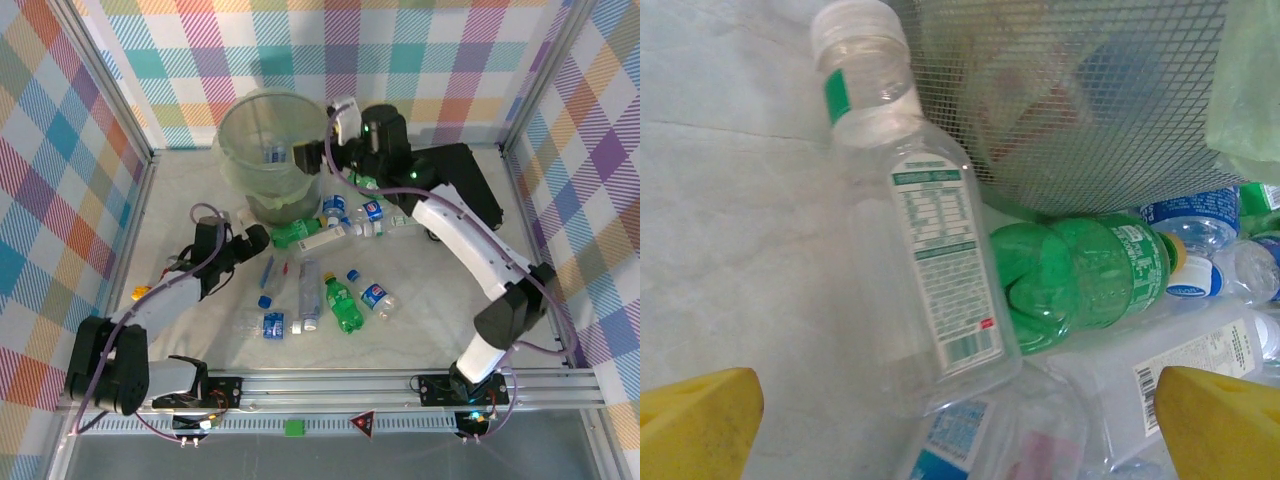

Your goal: Put the plastic bottles in the bin

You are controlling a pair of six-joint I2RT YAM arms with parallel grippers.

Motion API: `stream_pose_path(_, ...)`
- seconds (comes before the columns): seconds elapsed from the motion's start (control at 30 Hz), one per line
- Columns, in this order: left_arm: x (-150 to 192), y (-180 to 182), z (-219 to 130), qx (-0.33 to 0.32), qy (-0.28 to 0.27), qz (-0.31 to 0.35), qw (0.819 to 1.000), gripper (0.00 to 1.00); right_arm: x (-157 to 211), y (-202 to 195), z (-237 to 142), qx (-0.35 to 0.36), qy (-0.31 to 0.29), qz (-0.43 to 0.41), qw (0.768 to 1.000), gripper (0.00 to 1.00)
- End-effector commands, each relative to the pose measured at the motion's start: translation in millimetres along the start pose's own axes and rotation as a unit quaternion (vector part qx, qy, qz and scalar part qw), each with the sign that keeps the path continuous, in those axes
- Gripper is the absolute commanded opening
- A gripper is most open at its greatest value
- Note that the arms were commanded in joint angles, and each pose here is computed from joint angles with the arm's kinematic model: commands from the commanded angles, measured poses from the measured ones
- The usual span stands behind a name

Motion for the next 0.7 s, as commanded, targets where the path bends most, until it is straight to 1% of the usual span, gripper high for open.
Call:
stream_pose_path(0.0,-7,-11,13,-0.007,0.007,0.000,1.000,1.00,35,-14,-14,0.060,0.024,0.014,0.998,0.99)
stream_pose_path(0.1,-9,-15,30,-0.019,0.023,0.001,1.000,1.00,74,-27,-26,0.099,0.059,0.037,0.993,0.99)
stream_pose_path(0.17,-11,-17,40,-0.034,0.032,0.005,0.999,1.00,101,-32,-33,0.112,0.084,0.055,0.989,0.99)
stream_pose_path(0.27,-13,-17,51,-0.056,0.043,0.012,0.997,1.00,135,-40,-42,0.136,0.114,0.092,0.980,0.99)
stream_pose_path(0.37,-10,-12,61,-0.087,0.052,0.015,0.995,1.00,163,-45,-43,0.145,0.137,0.115,0.973,0.99)
stream_pose_path(0.47,-8,-6,66,-0.117,0.051,0.020,0.992,1.00,182,-51,-38,0.157,0.148,0.126,0.968,0.99)
stream_pose_path(0.67,-4,7,75,-0.165,0.053,0.019,0.985,1.00,191,-57,-17,0.169,0.171,0.124,0.963,0.99)
Point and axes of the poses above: each hand's point on the last joint's axis, 136 mm out from that joint toward the fingers, its own z axis out along the fingers, its own y axis along the line the jaws close on, x = y × z, the point moved 6 cm from there along -z, back along the fingers, and after that the axes turned 2 degrees about z, right-handed, at the moved point
